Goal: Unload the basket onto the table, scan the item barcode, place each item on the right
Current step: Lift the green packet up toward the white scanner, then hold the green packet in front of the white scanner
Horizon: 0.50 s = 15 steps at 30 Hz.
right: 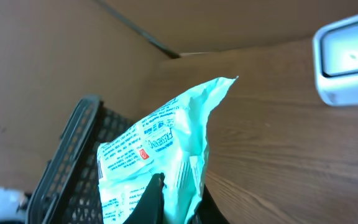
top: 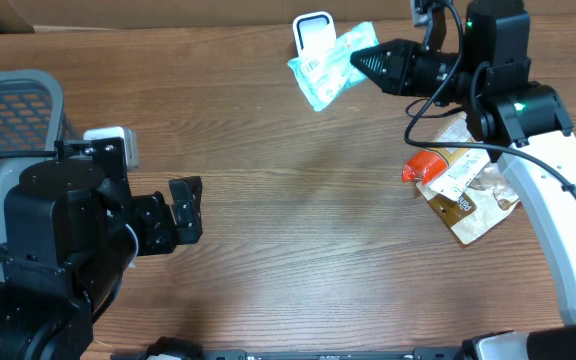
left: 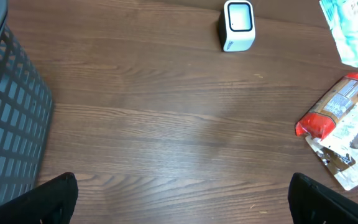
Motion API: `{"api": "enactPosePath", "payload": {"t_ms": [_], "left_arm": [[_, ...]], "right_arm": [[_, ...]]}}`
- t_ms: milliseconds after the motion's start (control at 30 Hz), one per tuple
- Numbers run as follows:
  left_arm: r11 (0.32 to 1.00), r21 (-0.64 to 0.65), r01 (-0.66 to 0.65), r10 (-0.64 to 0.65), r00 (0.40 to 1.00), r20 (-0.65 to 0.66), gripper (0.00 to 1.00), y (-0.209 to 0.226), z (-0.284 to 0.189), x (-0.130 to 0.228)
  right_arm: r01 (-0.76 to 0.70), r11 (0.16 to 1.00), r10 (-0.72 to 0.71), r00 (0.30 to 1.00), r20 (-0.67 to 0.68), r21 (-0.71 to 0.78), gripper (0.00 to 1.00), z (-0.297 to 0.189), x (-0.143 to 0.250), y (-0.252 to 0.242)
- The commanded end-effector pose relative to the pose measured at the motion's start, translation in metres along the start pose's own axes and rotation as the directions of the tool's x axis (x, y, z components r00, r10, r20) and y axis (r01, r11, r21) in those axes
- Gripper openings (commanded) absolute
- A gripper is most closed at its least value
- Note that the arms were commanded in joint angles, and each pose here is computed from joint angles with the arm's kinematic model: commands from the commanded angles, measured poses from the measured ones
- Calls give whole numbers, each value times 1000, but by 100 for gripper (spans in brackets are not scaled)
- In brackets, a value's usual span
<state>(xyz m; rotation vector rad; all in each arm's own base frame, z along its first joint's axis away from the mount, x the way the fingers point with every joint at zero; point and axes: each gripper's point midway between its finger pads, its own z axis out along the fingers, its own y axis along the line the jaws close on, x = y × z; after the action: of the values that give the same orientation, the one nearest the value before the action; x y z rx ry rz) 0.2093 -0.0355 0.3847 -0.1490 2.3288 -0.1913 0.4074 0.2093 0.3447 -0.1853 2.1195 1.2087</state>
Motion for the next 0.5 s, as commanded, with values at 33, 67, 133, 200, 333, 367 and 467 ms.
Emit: {"api": "enactPosePath", "payload": {"t_ms": [33, 67, 133, 200, 333, 367, 467], "left_arm": [[1000, -11, 18, -18, 1000, 18, 100, 2, -3, -4], [1000, -11, 18, -18, 1000, 18, 100, 2, -3, -4], [1000, -10, 18, -18, 1000, 18, 99, 2, -3, -4], [1000, -10, 18, -18, 1000, 18, 100, 2, -3, -4], [1000, -11, 18, -18, 1000, 18, 100, 2, -3, -4], [1000, -11, 19, -18, 1000, 18, 100, 2, -3, -4], [1000, -11, 19, -18, 1000, 18, 100, 2, -3, -4]], "right_arm": [[91, 993, -93, 996, -19, -78, 4, -4, 4, 17], [98, 992, -100, 995, -20, -77, 4, -4, 4, 16], [109, 992, -111, 994, -17, -64, 4, -3, 4, 15], [117, 993, -117, 993, 12, 5, 4, 1, -1, 7], [165, 950, -201, 973, 114, 264, 3, 5, -22, -17], [186, 917, -249, 958, 141, 354, 4, 4, -30, -24], [251, 750, -441, 879, 180, 612, 4, 3, -56, -44]]}}
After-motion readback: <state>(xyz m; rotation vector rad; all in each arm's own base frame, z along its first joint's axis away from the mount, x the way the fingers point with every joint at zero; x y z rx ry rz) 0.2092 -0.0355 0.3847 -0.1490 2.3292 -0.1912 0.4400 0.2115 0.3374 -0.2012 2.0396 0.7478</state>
